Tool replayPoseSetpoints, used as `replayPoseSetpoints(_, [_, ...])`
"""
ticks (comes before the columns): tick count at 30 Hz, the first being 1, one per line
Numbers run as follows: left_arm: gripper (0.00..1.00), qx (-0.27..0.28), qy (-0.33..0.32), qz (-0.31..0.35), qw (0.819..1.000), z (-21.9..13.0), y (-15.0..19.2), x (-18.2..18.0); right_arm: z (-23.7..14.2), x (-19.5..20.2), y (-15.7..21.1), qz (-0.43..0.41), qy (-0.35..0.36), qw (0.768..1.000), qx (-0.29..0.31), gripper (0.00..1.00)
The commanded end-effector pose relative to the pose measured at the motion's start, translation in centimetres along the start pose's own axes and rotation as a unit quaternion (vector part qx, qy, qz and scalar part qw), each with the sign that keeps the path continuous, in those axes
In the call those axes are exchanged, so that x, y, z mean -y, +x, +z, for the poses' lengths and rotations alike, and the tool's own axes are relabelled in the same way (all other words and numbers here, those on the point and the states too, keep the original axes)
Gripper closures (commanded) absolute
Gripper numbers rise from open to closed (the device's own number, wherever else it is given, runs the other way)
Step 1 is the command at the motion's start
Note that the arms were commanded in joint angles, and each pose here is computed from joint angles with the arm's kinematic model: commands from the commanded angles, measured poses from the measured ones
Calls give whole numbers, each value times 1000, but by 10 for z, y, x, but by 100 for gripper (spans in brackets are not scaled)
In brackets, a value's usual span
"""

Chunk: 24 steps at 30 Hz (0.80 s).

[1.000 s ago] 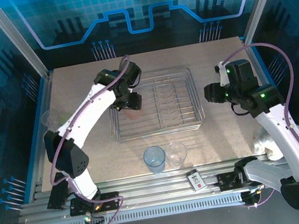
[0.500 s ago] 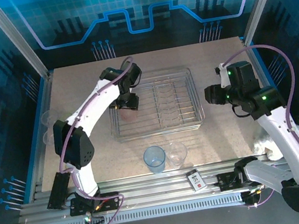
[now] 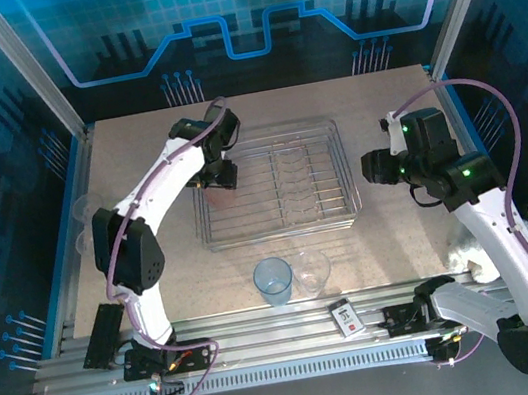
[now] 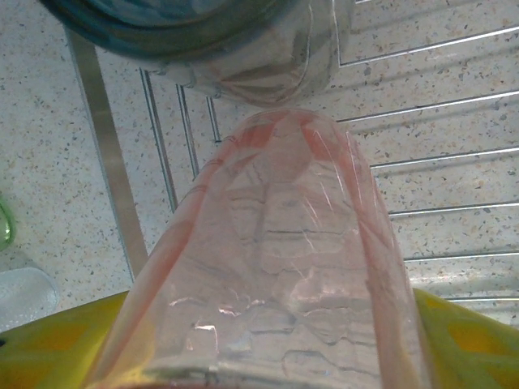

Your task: Load the cups into the dish rack

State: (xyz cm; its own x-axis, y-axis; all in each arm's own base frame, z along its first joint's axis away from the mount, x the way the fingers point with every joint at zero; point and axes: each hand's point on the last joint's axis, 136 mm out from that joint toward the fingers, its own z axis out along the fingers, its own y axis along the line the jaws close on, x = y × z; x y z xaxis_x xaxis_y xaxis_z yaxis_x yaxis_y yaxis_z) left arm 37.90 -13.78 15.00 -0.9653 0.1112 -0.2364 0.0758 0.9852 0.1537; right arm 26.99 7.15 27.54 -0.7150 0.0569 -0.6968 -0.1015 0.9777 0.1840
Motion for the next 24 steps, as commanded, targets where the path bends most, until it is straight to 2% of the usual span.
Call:
replayPoseSetpoints(1, [54,-2,-10,7,1000,11,-3,-4,-4,2,5,5,-2,1000,-2,47])
replayPoseSetpoints(12, [34,-6,-27,14,1000,35,-2,-7,-9,3,9,6,-2,1000,-5,47])
replayPoseSetpoints(15, [23,-5,-29,12,999,38,-1,-8,-12,3,9,7,-4,1000,-1,47])
replayPoseSetpoints(18, [2,5,-38,9,999,37,-3,-11,-14,1,10,8,-7,1000,0,47])
replayPoseSetpoints(24, [1,38,-52,-1,998,23,-8,-21,-13,-7,13,10,-26,999,-29,46])
